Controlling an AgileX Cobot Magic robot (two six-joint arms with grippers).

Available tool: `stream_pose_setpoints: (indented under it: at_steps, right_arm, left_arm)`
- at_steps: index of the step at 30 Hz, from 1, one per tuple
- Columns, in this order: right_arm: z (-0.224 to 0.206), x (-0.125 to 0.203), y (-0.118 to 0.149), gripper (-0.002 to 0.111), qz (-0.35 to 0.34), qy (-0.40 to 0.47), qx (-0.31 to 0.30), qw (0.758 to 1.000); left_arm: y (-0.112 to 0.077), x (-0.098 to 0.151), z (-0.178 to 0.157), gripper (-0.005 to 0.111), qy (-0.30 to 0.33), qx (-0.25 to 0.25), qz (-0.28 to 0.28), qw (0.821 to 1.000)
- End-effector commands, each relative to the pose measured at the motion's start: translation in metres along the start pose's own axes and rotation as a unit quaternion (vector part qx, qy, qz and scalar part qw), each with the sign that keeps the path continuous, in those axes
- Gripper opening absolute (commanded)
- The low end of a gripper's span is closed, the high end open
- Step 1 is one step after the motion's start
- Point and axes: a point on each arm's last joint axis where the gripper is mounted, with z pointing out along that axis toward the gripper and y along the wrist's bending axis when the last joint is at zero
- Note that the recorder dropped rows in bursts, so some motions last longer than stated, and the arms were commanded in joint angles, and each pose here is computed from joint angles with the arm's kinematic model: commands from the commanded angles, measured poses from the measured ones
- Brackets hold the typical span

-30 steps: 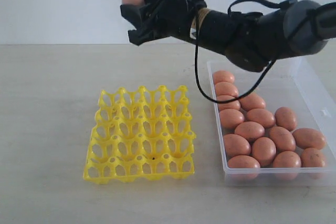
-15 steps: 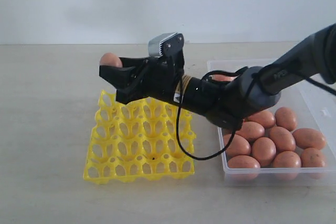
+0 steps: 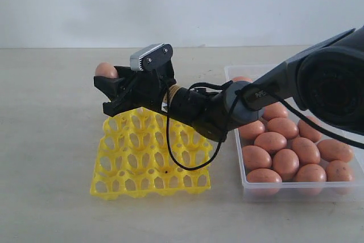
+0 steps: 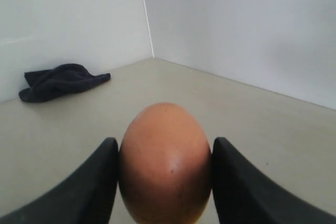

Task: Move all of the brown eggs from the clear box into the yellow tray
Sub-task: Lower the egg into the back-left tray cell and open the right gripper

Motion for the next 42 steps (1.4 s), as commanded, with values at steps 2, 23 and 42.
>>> stream_pose_setpoints:
  at_steps: [2,23,42]
  right_arm:
    - [0.005,0.006,-0.008,0.000,-0.009,0.052,0.033,0.998]
    - [0.003,0.019,-0.006,0.002,-0.028,0.129,0.017,0.991]
    - [0.001,0.024,-0.008,0.048,-0.028,0.153,0.030,0.987]
  left_arm:
    - [0.000,0.001,0.000,0.004,-0.002,-0.002,0.001,1.000]
    - [0.000,0.000,0.000,0.004,-0.004,-0.002,0.001,1.000]
    - [0.000,0.001,0.000,0.004,-0.002,-0.002,0.001,1.000]
